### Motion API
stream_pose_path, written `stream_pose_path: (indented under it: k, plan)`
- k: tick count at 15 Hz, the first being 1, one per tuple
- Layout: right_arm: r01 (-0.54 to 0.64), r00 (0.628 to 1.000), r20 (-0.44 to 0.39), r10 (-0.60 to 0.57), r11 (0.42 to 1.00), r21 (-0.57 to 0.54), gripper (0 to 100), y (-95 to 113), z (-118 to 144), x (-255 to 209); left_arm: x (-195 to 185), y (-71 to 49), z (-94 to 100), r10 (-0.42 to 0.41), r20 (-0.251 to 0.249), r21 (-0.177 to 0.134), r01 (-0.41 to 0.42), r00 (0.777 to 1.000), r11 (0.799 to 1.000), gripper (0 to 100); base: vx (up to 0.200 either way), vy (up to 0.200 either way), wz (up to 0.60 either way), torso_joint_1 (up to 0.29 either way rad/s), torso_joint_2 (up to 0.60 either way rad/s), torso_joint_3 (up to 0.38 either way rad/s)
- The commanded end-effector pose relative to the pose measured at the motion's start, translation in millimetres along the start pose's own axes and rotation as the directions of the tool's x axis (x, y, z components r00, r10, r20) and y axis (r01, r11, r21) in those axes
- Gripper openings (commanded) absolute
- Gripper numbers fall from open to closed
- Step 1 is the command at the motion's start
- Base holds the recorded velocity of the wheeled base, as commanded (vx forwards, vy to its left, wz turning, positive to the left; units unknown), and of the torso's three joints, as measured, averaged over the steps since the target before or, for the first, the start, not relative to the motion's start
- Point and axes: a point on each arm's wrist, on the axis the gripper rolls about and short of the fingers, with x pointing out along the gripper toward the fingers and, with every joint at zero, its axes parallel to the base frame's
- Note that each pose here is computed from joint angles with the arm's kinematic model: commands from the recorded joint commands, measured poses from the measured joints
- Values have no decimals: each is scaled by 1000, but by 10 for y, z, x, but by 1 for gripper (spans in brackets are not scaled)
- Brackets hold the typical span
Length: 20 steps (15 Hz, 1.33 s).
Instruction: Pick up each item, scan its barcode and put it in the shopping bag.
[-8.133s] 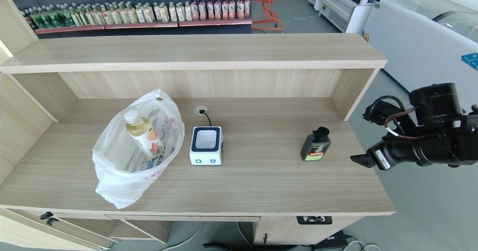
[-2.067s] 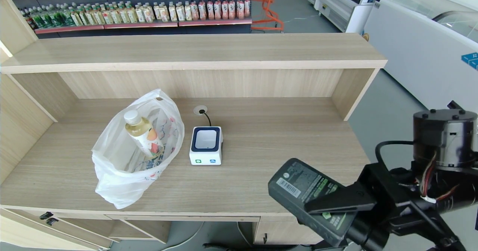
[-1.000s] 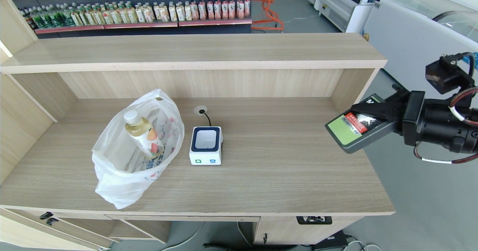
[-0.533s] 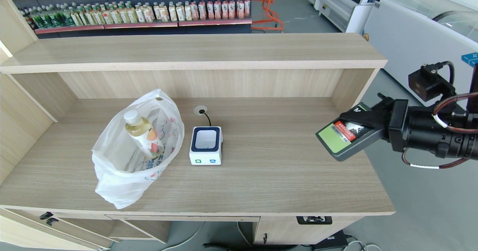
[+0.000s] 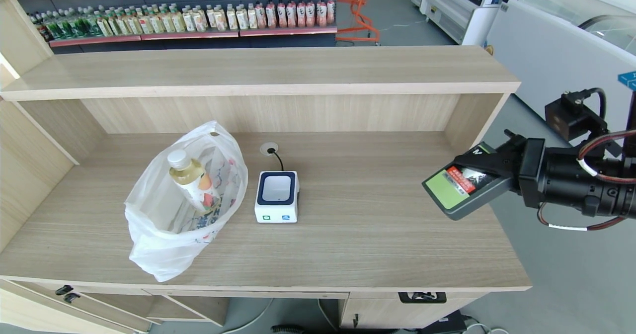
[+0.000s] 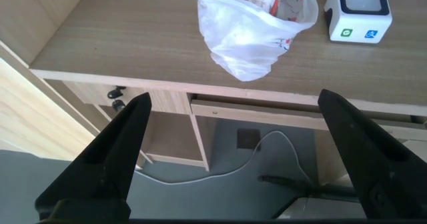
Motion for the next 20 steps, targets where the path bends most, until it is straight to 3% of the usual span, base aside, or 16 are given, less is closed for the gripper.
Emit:
stream_pose_path:
  k: [1, 3, 7, 15, 18, 20]
  plan:
    - [-7, 1000, 0, 7, 1000, -2, 0, 11, 10, 3, 0, 0, 1, -1, 1, -3, 1, 1000, 1000, 100, 0, 200, 0, 12, 7, 2]
    - [-7, 1000, -2, 7, 1000, -3, 0, 11, 4, 4, 0, 0, 1, -1, 1, 2, 1, 1000, 1000, 100, 0, 200, 0, 19, 10, -2]
    - [-5, 1000, -5, 5, 1000, -1, 0, 1, 2, 16, 0, 0, -1, -1, 0, -1, 1, 1000, 1000, 100, 0, 0, 0, 0, 0, 0]
    - [-6, 1000, -12, 6, 1000, 0, 0, 3, -13, 21, 0, 0, 1, -1, 1, -20, 1, 1000, 1000, 100, 200, 200, 0, 2, 1, 4]
    - [-17, 998, -68, 15, 999, -31, 0, 19, -166, 55, 0, 0, 1, -1, 1, -15, 1, 1000, 1000, 100, 67, 67, 0, 1, 1, 1]
    - [-24, 989, -147, 3, 990, -139, 0, -30, -426, 37, 0, 0, 1, -1, 1, -15, 1, 1000, 1000, 100, 0, 0, 0, 0, 0, 0]
